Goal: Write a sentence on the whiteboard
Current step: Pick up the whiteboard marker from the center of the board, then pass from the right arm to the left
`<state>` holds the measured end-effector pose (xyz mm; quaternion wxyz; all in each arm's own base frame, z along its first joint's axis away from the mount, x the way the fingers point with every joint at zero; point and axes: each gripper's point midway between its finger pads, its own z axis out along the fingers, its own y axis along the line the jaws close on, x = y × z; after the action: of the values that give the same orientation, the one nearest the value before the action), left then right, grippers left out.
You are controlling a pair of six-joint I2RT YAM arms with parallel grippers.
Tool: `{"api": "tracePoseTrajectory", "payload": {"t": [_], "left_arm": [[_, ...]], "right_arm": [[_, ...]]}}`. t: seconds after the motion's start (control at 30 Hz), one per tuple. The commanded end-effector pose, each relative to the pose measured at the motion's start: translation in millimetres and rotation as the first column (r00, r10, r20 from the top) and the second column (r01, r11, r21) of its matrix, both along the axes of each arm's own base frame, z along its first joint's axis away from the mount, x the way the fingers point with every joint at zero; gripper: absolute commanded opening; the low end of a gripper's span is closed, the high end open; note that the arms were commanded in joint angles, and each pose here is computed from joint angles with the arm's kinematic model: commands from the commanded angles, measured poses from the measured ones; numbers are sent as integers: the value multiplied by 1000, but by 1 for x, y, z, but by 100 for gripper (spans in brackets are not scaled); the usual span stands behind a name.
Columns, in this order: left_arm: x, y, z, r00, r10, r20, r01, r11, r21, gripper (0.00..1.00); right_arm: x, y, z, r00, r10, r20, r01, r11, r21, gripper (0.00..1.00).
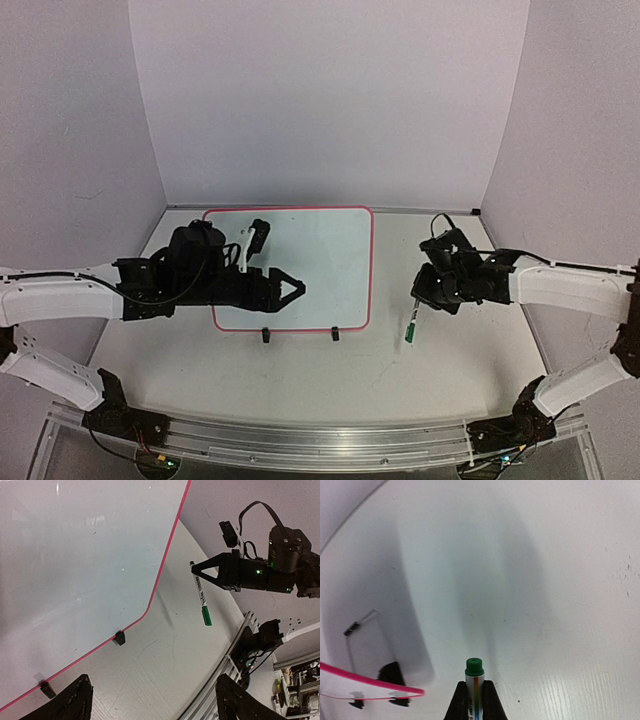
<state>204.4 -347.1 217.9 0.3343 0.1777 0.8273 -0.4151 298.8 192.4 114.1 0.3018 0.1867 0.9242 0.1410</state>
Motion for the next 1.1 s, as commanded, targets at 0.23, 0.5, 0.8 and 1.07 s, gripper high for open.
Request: {"api": "tracePoseTrajectory", "payload": {"t": [0.23,0.5,0.8,1.07], "left_arm": [[-25,-78,36,996,-90,-13,84,969,-231,86],[-40,-109,30,984,-171,-42,155,957,-247,86],[-44,-117,35,977,-207,-49,185,941,-283,49],[-45,-115,30,977,-206,-61,181,942,-281,9]], "right_arm": [[-8,65,136,951,-8,308,-75,964,254,0],[-13,115,173,917,20,398,-157,936,315,0],[-15,139,175,912,53,407,-198,925,323,0],[-15,139,171,912,56,407,-198,927,318,0]]}}
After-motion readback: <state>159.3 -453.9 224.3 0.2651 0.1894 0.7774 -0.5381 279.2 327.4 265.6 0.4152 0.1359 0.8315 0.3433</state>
